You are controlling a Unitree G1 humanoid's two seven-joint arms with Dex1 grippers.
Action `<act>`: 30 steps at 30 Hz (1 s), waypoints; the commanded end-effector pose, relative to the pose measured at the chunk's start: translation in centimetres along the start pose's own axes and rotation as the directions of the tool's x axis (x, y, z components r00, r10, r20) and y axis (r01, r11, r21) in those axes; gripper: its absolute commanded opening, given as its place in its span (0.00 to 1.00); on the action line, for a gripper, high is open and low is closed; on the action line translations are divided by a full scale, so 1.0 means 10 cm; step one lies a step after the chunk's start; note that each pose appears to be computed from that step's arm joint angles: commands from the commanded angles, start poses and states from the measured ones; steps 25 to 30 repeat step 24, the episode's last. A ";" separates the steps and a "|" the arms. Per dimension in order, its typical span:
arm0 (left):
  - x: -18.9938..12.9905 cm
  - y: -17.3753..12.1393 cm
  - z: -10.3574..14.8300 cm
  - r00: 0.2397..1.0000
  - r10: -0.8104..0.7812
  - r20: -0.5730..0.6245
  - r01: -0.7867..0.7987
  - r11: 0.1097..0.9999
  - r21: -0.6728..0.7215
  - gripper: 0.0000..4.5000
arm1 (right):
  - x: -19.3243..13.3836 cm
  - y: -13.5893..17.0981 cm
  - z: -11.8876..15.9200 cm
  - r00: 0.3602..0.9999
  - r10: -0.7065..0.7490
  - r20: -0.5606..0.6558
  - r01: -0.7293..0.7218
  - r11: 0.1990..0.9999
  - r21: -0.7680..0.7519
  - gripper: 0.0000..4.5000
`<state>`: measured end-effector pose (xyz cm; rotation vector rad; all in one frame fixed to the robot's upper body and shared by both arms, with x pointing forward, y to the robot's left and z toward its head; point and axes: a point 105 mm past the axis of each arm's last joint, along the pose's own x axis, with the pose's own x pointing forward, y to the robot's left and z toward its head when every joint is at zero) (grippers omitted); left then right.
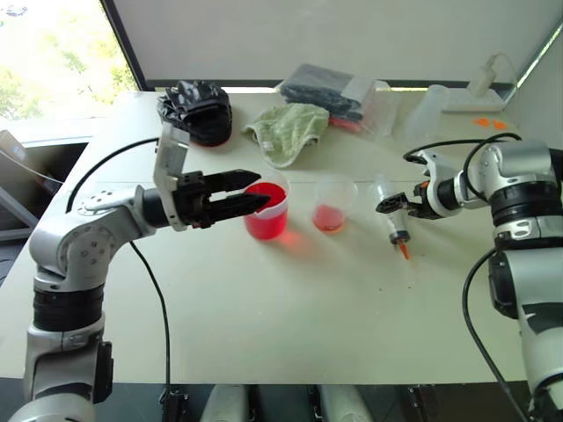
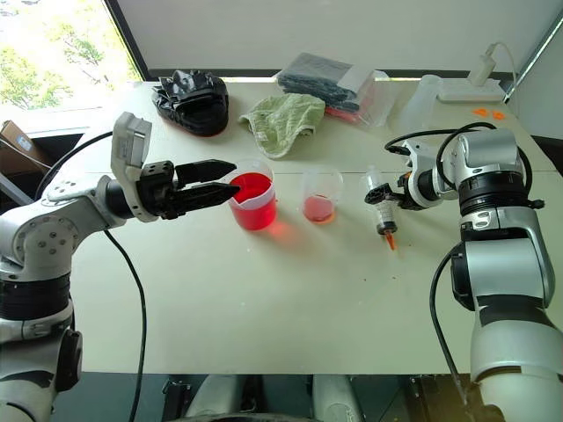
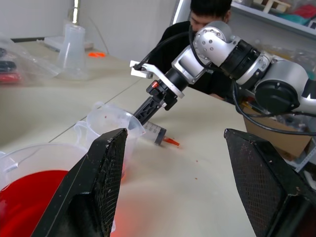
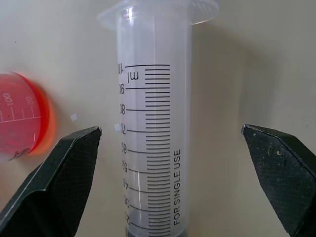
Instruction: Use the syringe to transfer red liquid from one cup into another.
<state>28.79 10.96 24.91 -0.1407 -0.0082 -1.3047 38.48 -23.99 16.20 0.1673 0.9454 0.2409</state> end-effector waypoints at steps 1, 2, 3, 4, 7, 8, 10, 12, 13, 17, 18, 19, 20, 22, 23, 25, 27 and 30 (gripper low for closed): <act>0.00 -0.04 0.09 1.000 -0.023 0.008 0.022 0.999 0.036 0.73 | -0.12 0.00 0.08 0.999 0.003 0.053 0.000 0.998 -0.057 0.99; 0.00 -0.04 0.09 1.000 -0.025 0.007 0.024 0.999 0.036 0.73 | -0.13 0.00 0.08 0.998 0.006 0.062 -0.001 0.998 -0.066 0.99; 0.00 -0.04 0.09 1.000 -0.029 0.002 0.029 0.999 0.034 0.73 | -0.18 -0.01 0.09 0.997 0.000 0.079 0.008 0.995 -0.096 0.99; 0.00 -0.04 0.09 0.999 -0.033 -0.002 0.033 0.999 0.033 0.73 | -0.20 -0.02 0.10 0.996 -0.005 0.089 0.015 0.993 -0.117 0.99; -0.02 -0.02 0.09 0.999 -0.041 -0.031 0.042 0.998 0.044 0.73 | -0.52 0.08 0.22 0.974 0.069 0.214 0.011 0.936 -0.351 0.99; -0.03 -0.01 0.09 0.998 -0.044 -0.042 0.046 0.998 0.048 0.73 | -0.62 0.13 0.24 0.967 0.099 0.236 0.009 0.908 -0.419 0.99; -0.06 0.02 0.08 0.996 -0.040 -0.080 0.044 0.998 0.049 0.73 | -0.91 0.33 0.25 0.918 0.260 0.299 -0.012 0.772 -0.635 0.99; -0.09 0.06 0.10 0.993 -0.036 -0.111 0.043 0.997 0.061 0.73 | -1.08 0.39 0.12 0.910 0.312 0.273 0.020 0.624 -0.781 0.99; -0.12 0.07 0.12 0.992 -0.037 -0.122 0.046 0.997 0.069 0.73 | -1.11 0.39 0.05 0.915 0.321 0.246 0.019 0.574 -0.819 0.99; -0.20 0.10 0.17 0.984 -0.037 -0.173 0.055 0.993 0.104 0.73 | -1.34 0.46 -0.17 0.908 0.405 0.108 -0.079 0.418 -0.905 0.99; -0.22 0.10 0.18 0.982 -0.035 -0.183 0.056 0.992 0.114 0.73 | -1.40 0.44 -0.14 0.907 0.402 0.124 -0.056 0.408 -0.911 0.99; -0.23 0.11 0.19 0.981 -0.033 -0.190 0.057 0.991 0.122 0.73 | -1.44 0.42 -0.12 0.906 0.400 0.136 -0.041 0.404 -0.914 0.99; -0.25 0.12 0.21 0.980 -0.029 -0.196 0.055 0.990 0.127 0.73 | -1.48 0.42 -0.09 0.901 0.408 0.150 -0.036 0.414 -0.909 0.99; -0.28 0.14 0.22 0.978 -0.024 -0.209 0.053 0.990 0.132 0.73 | -1.55 0.42 -0.08 0.893 0.423 0.153 -0.037 0.408 -0.912 0.99; -0.29 0.15 0.23 0.976 -0.023 -0.217 0.053 0.990 0.133 0.73 | -1.56 0.41 -0.08 0.894 0.422 0.152 -0.032 0.397 -0.917 0.99; -0.31 0.15 0.24 0.974 -0.025 -0.224 0.056 0.990 0.131 0.73 | -1.57 0.40 -0.09 0.893 0.424 0.153 -0.029 0.391 -0.920 0.99; -0.31 0.15 0.24 0.974 -0.025 -0.224 0.056 0.990 0.131 0.73 | -1.57 0.40 -0.09 0.893 0.424 0.153 -0.029 0.391 -0.920 0.99; -0.31 0.15 0.24 0.974 -0.025 -0.224 0.056 0.990 0.131 0.73 | -1.57 0.40 -0.09 0.893 0.424 0.153 -0.029 0.391 -0.920 0.99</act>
